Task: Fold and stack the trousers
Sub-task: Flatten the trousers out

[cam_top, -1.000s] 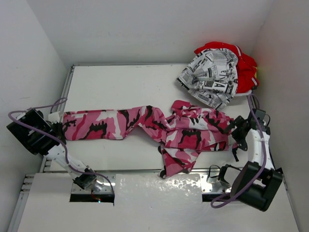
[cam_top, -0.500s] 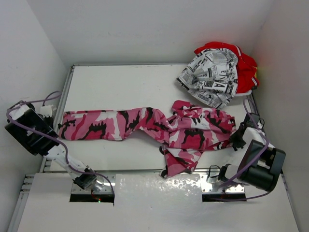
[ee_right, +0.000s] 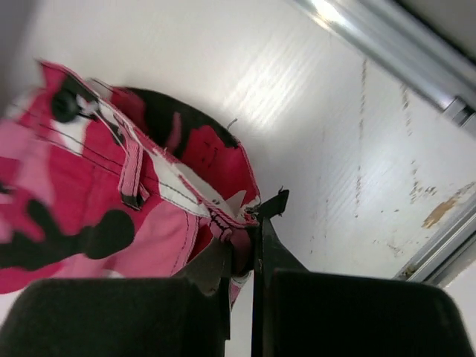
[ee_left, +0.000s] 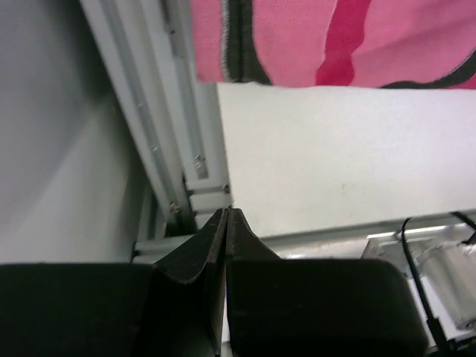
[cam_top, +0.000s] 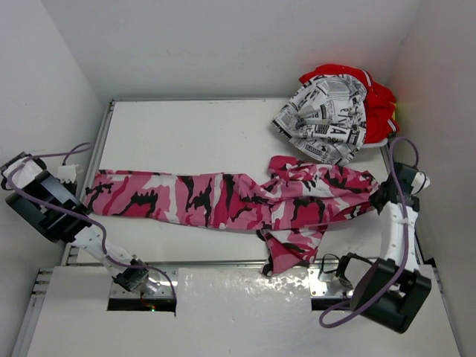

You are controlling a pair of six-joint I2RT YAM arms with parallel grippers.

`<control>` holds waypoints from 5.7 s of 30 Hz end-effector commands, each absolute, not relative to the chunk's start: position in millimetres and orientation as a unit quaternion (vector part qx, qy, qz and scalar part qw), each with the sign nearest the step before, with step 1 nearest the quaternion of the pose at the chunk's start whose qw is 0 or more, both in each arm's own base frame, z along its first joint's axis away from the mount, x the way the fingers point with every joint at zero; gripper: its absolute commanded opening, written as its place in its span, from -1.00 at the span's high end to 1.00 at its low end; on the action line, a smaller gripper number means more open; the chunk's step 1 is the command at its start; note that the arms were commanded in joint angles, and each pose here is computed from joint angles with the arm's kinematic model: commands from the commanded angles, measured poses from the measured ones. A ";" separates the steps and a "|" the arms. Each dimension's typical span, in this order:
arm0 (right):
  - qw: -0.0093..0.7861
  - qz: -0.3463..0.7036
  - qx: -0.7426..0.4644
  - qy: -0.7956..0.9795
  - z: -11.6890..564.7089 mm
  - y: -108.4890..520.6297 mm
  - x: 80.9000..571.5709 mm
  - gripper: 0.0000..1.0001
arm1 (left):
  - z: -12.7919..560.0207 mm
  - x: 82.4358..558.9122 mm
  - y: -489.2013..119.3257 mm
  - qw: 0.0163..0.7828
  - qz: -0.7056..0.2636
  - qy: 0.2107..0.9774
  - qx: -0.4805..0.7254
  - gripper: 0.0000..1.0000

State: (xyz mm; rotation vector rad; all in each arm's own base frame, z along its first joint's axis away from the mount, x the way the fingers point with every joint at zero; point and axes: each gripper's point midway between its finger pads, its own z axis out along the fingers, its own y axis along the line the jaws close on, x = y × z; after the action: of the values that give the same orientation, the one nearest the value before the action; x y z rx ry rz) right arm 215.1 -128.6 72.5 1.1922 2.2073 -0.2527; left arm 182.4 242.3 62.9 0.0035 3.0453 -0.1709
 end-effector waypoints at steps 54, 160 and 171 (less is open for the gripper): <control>0.090 -0.267 -0.216 0.935 24.3 104.0 425.1 -0.80 | 107.8 244.0 179.8 0.130 -0.069 0.985 0.086 0.29; 0.344 -0.089 0.301 0.885 169.1 -107.5 234.6 -0.17 | 9.7 246.8 16.1 0.074 -0.140 0.931 0.328 1.00; 0.380 0.016 -0.133 0.915 174.8 101.2 303.5 -0.33 | 72.9 267.7 75.2 0.101 -0.079 0.945 0.300 1.00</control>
State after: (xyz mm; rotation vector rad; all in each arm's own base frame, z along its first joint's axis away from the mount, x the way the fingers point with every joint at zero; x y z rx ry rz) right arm 292.9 40.2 193.9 -0.0047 2.3139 -0.0181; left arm 270.4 61.2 50.1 0.8540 2.8121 -0.3188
